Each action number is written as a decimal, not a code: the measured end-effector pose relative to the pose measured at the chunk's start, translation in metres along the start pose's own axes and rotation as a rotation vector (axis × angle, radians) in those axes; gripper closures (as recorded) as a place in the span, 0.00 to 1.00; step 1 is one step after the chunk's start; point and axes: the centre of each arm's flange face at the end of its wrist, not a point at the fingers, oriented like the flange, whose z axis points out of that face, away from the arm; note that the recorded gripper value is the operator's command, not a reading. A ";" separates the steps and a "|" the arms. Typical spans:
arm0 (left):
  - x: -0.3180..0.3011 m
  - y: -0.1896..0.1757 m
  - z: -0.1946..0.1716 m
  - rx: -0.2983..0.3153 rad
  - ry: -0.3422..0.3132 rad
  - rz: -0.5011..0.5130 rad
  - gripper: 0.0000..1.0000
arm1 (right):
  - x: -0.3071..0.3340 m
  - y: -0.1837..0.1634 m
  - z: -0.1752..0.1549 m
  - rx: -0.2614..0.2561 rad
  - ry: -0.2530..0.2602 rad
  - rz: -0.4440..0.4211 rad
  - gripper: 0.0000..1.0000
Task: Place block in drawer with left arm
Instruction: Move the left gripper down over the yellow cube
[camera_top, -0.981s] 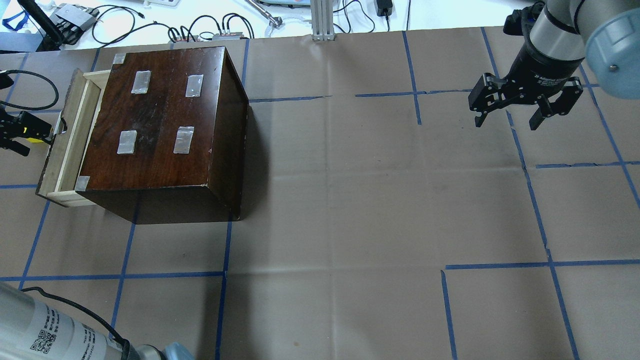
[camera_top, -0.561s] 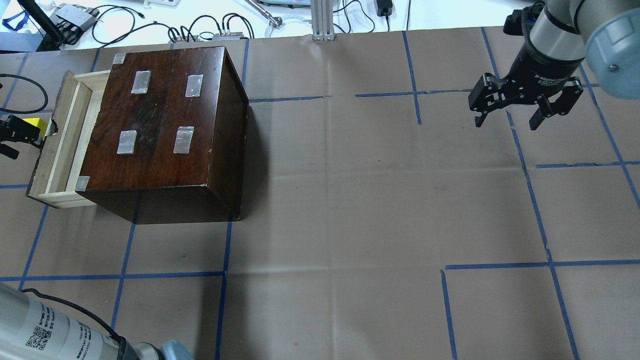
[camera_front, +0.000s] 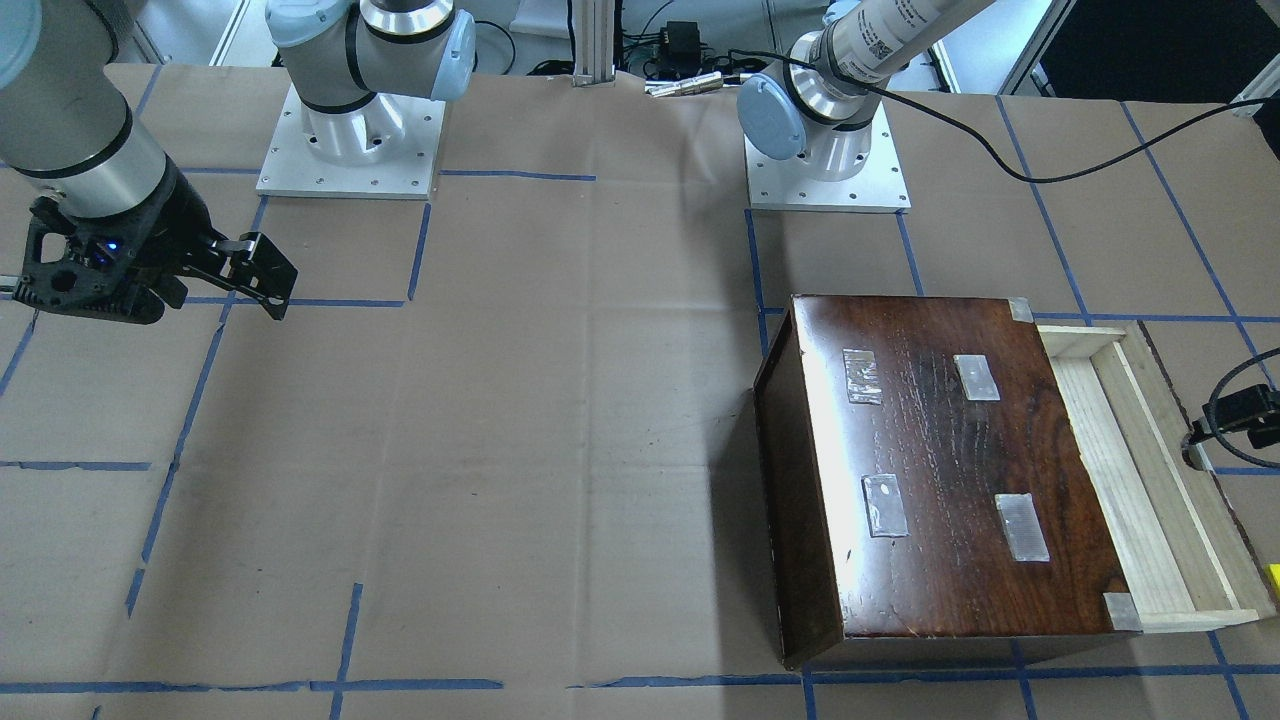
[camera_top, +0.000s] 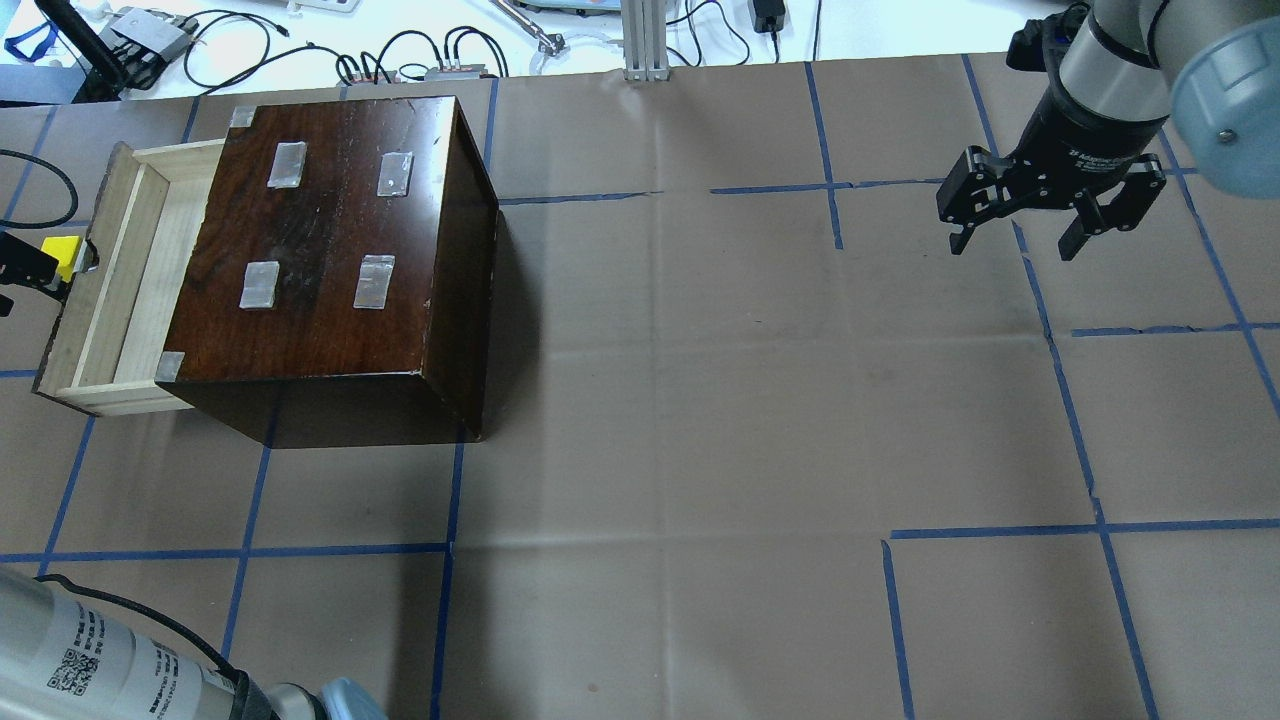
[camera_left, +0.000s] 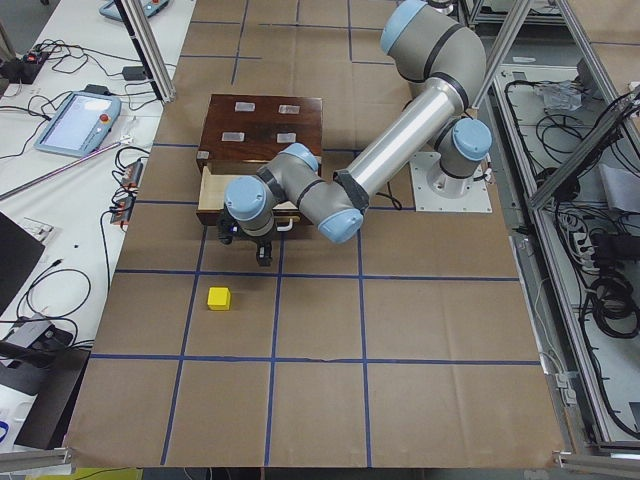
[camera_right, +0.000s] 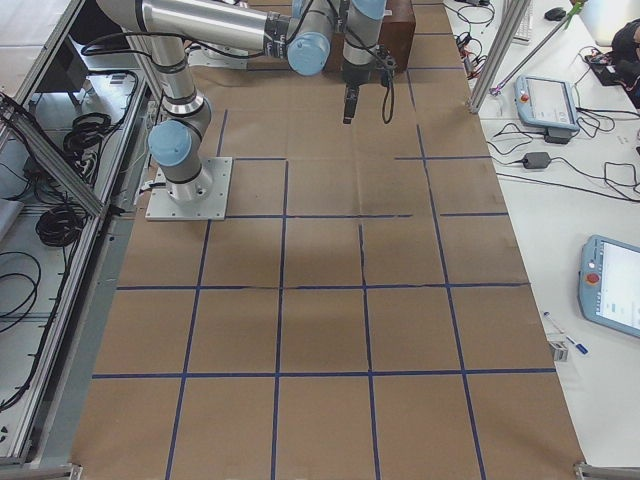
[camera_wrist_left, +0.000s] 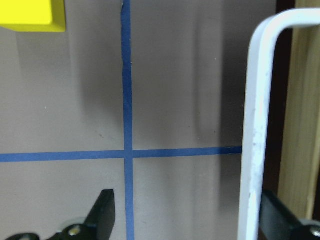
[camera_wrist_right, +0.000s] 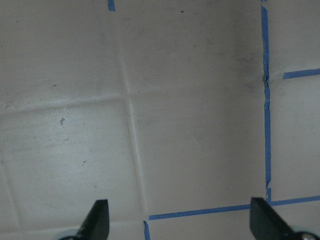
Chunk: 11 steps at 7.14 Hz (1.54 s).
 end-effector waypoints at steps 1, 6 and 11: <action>-0.005 -0.001 0.001 -0.005 -0.008 -0.003 0.02 | 0.000 0.000 0.000 0.000 0.000 0.001 0.00; -0.034 -0.024 -0.039 0.061 -0.082 -0.004 0.02 | 0.000 0.000 0.000 0.000 0.000 0.000 0.00; -0.087 -0.107 0.028 0.113 -0.133 0.024 0.02 | 0.000 0.000 0.000 0.000 0.000 0.000 0.00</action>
